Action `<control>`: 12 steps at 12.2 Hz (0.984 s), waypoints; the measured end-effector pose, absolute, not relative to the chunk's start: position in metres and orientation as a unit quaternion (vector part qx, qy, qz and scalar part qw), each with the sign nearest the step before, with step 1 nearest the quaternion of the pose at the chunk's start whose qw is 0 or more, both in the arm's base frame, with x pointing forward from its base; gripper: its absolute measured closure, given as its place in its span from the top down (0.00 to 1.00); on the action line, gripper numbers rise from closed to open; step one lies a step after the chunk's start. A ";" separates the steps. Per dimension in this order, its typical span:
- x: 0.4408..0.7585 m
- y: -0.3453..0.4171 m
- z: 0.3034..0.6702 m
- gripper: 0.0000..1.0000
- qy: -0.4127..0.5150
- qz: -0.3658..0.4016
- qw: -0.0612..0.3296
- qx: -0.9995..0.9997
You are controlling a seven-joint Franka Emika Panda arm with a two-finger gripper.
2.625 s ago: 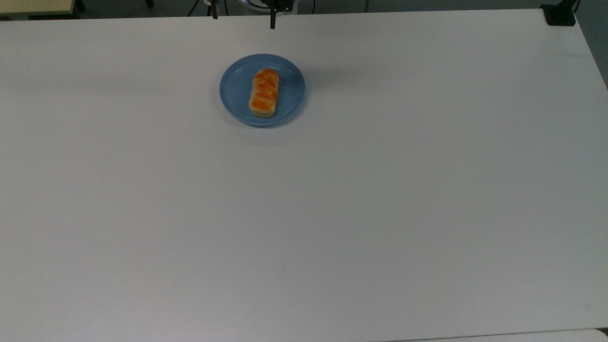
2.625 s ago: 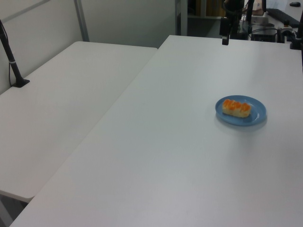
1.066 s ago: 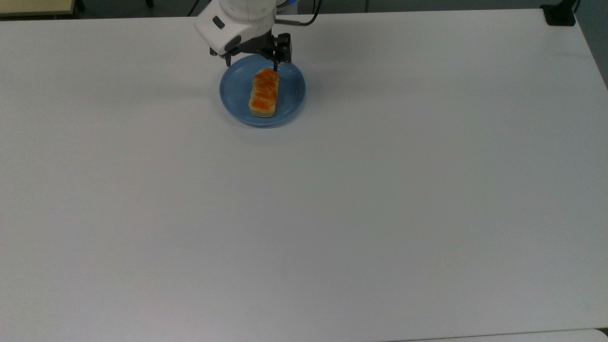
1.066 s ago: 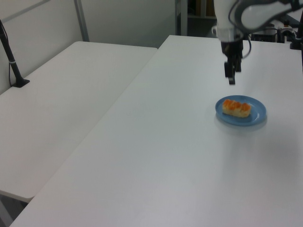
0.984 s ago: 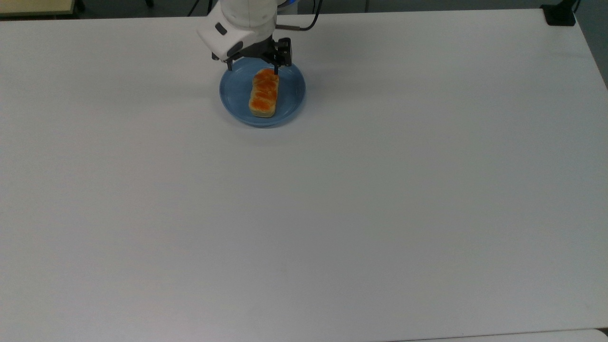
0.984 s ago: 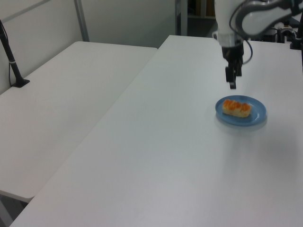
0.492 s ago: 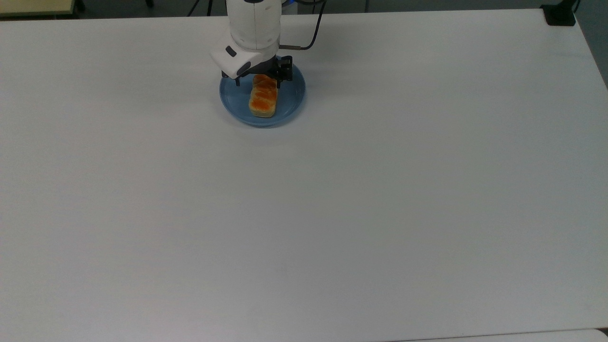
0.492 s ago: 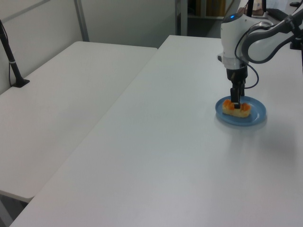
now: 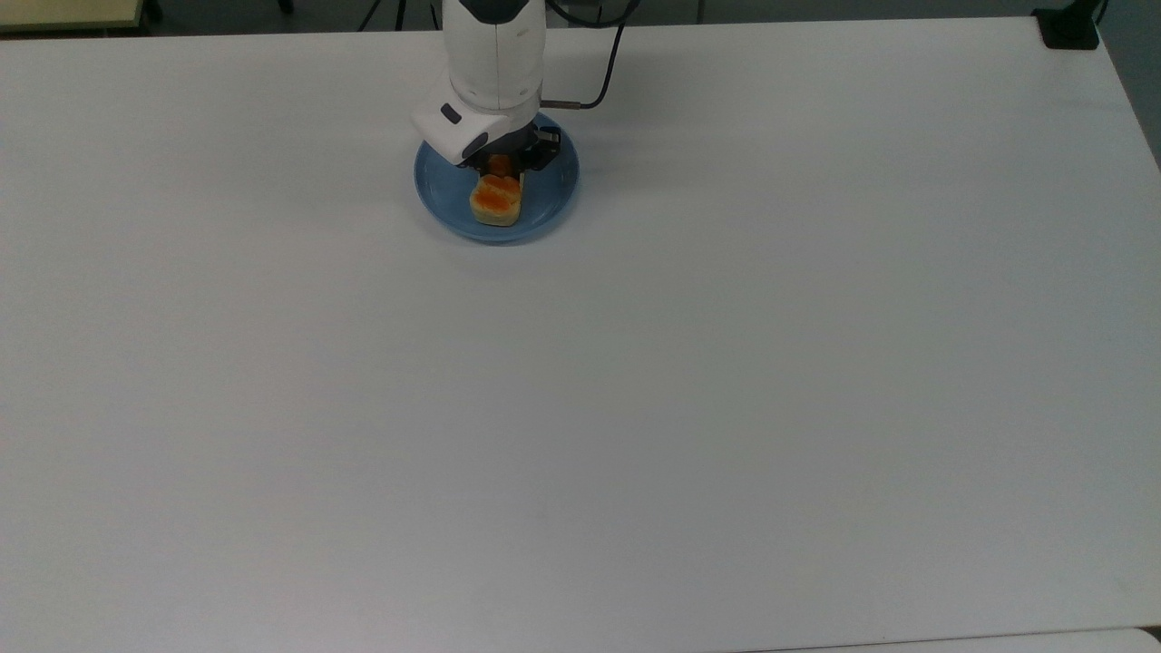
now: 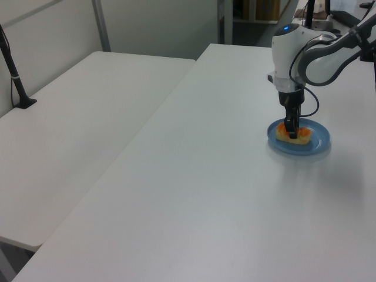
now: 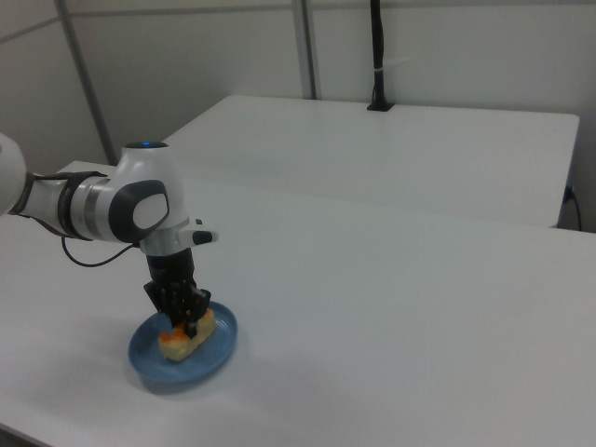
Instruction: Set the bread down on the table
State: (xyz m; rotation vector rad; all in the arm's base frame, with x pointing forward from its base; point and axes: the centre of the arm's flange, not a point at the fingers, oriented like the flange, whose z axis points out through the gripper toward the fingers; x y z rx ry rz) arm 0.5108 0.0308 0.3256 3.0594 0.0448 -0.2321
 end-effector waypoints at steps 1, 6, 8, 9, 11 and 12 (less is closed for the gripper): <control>0.511 0.031 0.326 0.28 0.014 -0.076 0.037 0.996; 0.543 0.026 0.396 0.26 0.004 -0.062 0.039 0.997; 0.570 0.025 0.429 0.26 -0.001 -0.040 0.039 0.998; 0.588 0.025 0.435 0.26 -0.002 -0.033 0.039 0.999; 0.630 0.027 0.424 0.26 -0.003 -0.024 0.041 0.999; 0.645 0.028 0.410 0.27 -0.002 -0.028 0.042 0.999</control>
